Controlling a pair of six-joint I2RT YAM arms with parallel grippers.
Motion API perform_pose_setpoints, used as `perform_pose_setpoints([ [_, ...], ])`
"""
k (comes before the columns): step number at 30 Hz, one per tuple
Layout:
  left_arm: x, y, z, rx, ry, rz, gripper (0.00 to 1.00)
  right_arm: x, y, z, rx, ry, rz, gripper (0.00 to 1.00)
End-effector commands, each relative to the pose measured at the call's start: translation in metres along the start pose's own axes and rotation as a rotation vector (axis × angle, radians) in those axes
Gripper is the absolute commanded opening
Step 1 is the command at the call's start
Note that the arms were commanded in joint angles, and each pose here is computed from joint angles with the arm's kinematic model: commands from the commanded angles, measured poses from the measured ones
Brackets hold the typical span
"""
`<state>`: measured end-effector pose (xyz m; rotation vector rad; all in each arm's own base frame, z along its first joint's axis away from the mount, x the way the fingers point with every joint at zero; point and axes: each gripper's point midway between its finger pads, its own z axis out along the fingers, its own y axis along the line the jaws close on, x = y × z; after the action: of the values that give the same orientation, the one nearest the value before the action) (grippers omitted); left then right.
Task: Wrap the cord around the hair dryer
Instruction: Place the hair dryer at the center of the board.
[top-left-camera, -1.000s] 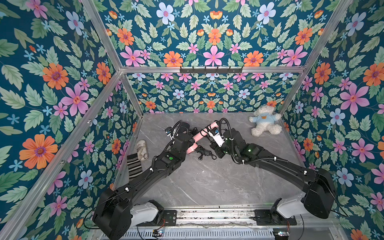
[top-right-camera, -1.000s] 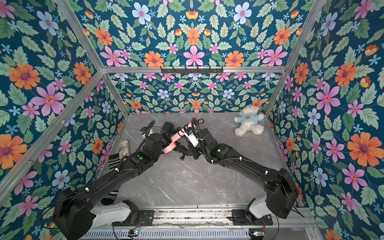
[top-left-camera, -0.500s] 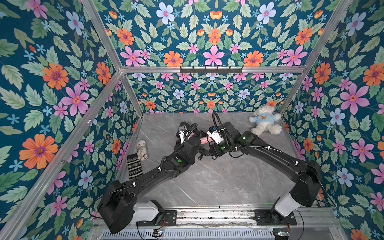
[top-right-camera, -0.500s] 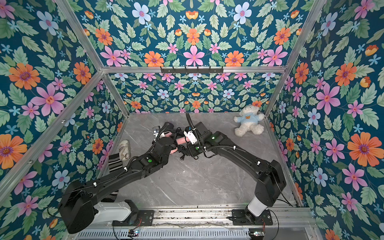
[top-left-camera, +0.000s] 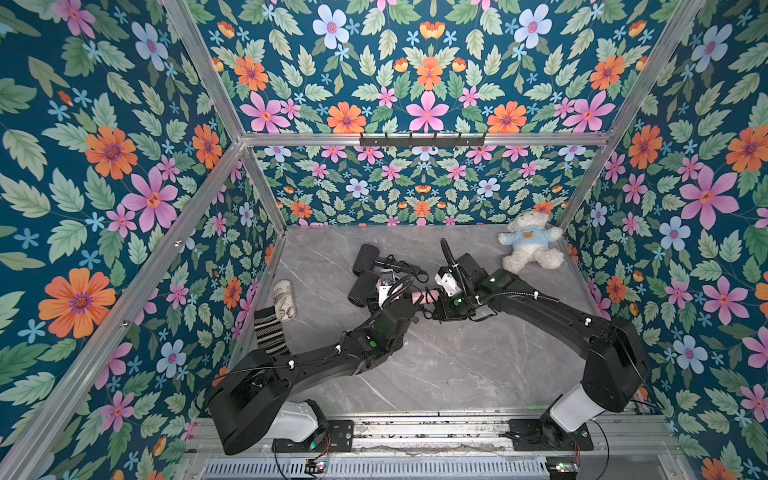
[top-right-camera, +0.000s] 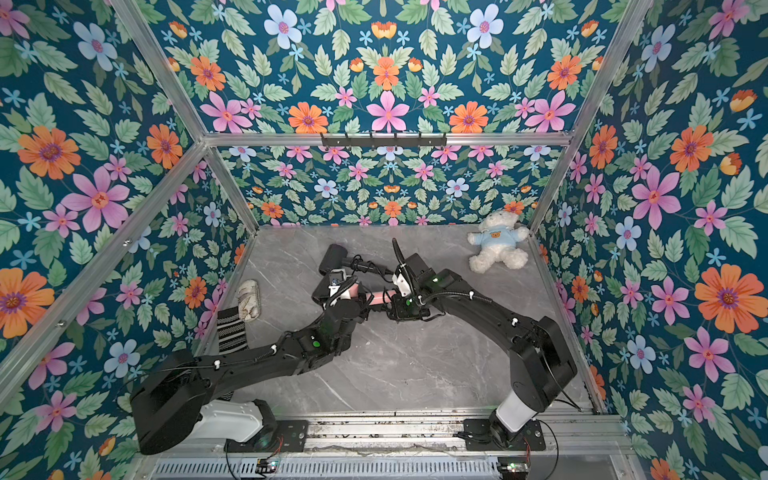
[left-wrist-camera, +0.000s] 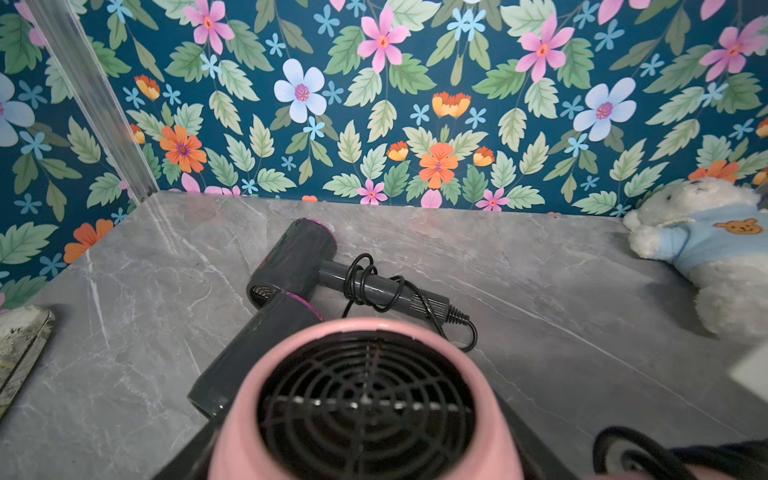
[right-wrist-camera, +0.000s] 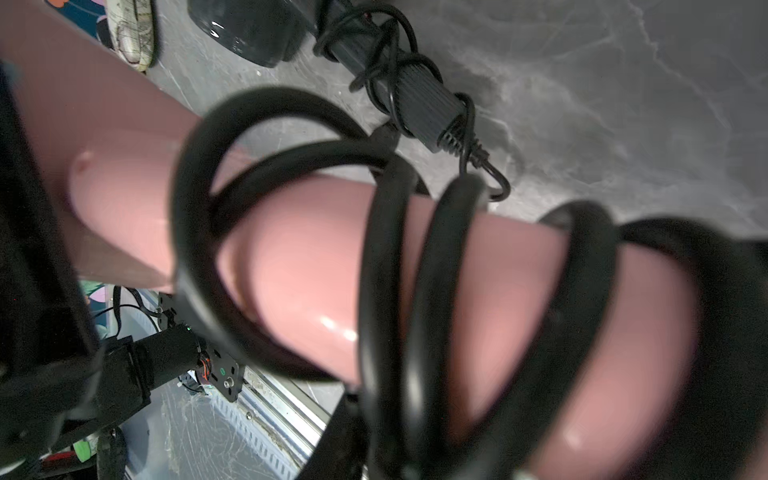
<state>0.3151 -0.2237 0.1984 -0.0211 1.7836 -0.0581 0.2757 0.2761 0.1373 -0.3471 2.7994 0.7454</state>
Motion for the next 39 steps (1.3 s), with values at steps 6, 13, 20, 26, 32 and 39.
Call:
perform_pose_setpoints([
  [6,0.034,-0.035,-0.014,0.047,-0.040,0.162,0.00,-0.006,-0.004,0.011,-0.045,-0.091,0.068,0.00],
  [13,0.061,-0.050,-0.030,0.077,-0.084,0.151,0.00,0.009,-0.023,0.023,-0.006,-0.085,0.081,0.00],
  [20,0.087,-0.064,-0.035,0.142,-0.048,0.132,0.00,0.020,-0.038,0.042,0.020,-0.071,0.089,0.00],
  [26,0.113,-0.066,-0.033,0.161,0.018,0.139,0.00,0.024,-0.046,0.051,0.031,-0.076,0.096,0.00],
  [32,0.126,-0.069,-0.031,0.169,0.068,0.161,0.07,0.027,-0.052,0.057,0.042,-0.070,0.100,0.00],
  [39,0.137,-0.071,-0.031,0.176,0.109,0.198,0.27,0.029,-0.058,0.059,0.069,-0.069,0.098,0.00],
])
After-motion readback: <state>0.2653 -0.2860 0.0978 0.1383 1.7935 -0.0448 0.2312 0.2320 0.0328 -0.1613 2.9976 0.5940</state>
